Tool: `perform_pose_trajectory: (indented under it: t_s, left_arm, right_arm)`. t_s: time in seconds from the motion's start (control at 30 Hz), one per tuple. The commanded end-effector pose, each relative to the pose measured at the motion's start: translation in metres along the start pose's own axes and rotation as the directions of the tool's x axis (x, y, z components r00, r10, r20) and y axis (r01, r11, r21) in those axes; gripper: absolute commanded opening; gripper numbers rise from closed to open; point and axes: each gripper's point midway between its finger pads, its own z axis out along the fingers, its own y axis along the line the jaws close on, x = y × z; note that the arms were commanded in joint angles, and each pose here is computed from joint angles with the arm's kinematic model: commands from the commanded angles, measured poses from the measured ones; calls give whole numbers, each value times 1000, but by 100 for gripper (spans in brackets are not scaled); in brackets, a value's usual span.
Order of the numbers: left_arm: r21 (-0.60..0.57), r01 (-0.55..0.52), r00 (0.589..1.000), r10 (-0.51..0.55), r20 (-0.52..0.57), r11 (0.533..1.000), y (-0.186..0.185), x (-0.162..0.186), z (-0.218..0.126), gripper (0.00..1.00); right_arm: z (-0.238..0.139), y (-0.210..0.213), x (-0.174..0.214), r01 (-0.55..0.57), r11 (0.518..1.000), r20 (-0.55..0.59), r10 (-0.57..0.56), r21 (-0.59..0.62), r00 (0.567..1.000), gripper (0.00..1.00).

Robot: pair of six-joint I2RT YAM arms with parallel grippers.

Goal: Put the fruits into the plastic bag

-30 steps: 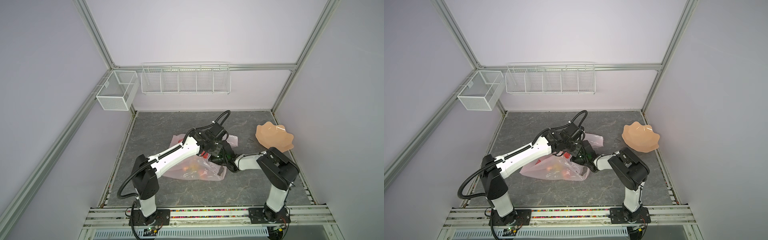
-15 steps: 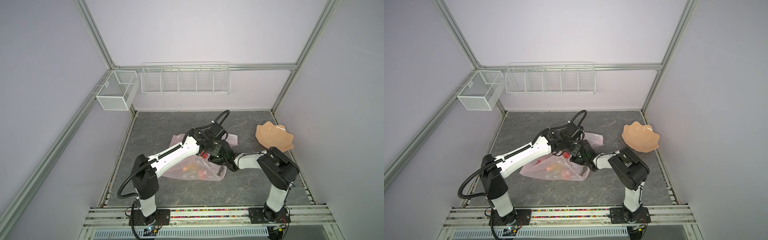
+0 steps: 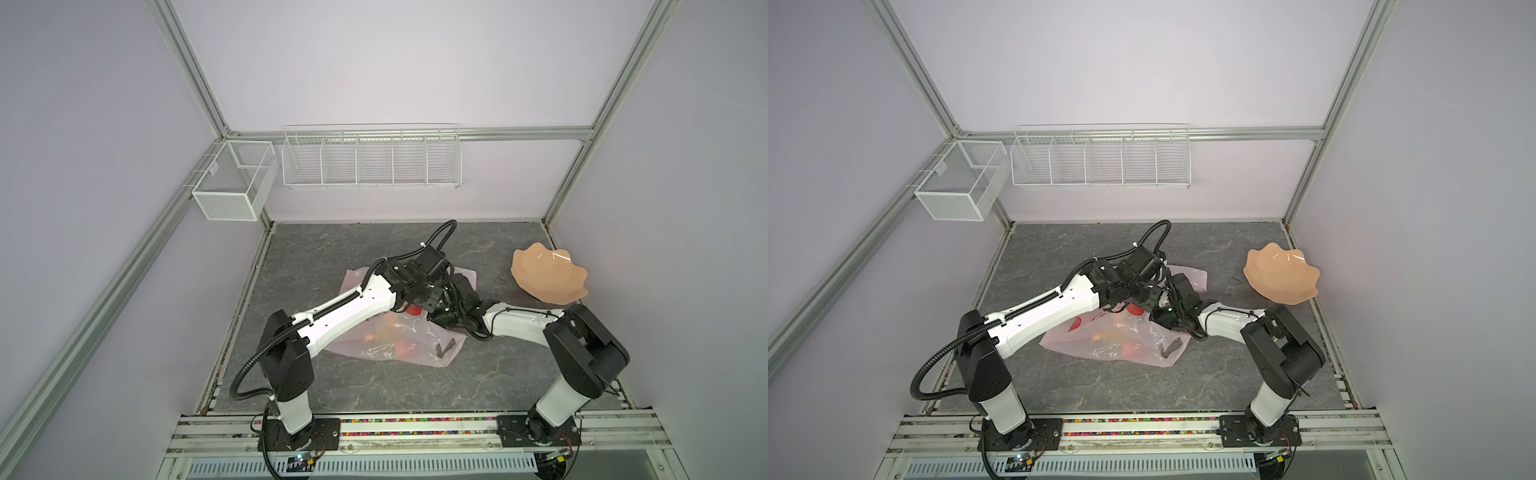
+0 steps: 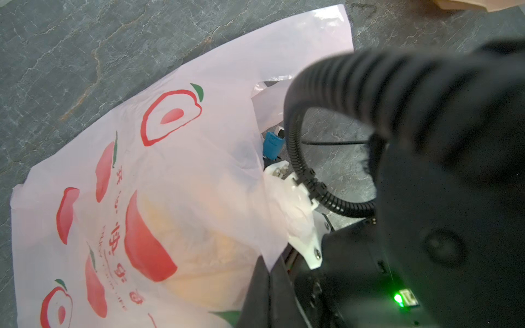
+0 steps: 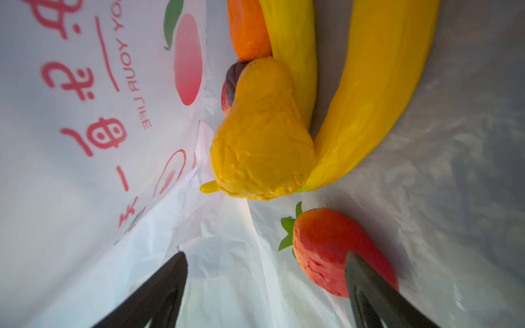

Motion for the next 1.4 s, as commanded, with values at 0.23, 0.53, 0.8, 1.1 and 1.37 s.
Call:
perform_pose_trajectory:
  t_s: [0.23, 0.53, 0.8, 1.1, 1.37]
  left_arm:
    - [-30, 28, 999, -29, -19, 999, 14, 11, -2, 0]
    - [-29, 28, 999, -29, -29, 999, 16, 14, 0, 0]
    - [-21, 27, 999, -28, -36, 999, 15, 16, 2, 0]
    - [-20, 25, 999, -25, -42, 999, 15, 17, 1, 0]
    - [-9, 19, 999, -19, -45, 1000, 12, 15, 3, 0]
  right_arm:
    - [-28, 1, 0, 20, 1000, 11, -20, 13, 1000, 89]
    - [-57, -20, 2, 8, 992, 29, -12, 126, 1000, 88]
    - [-87, -19, -10, 8, 991, 99, -22, 136, 995, 89]
    - [-140, -11, -13, 82, 982, 179, -113, 173, 977, 89]
    - [-179, -15, 5, 158, 964, 254, -211, 213, 944, 88]
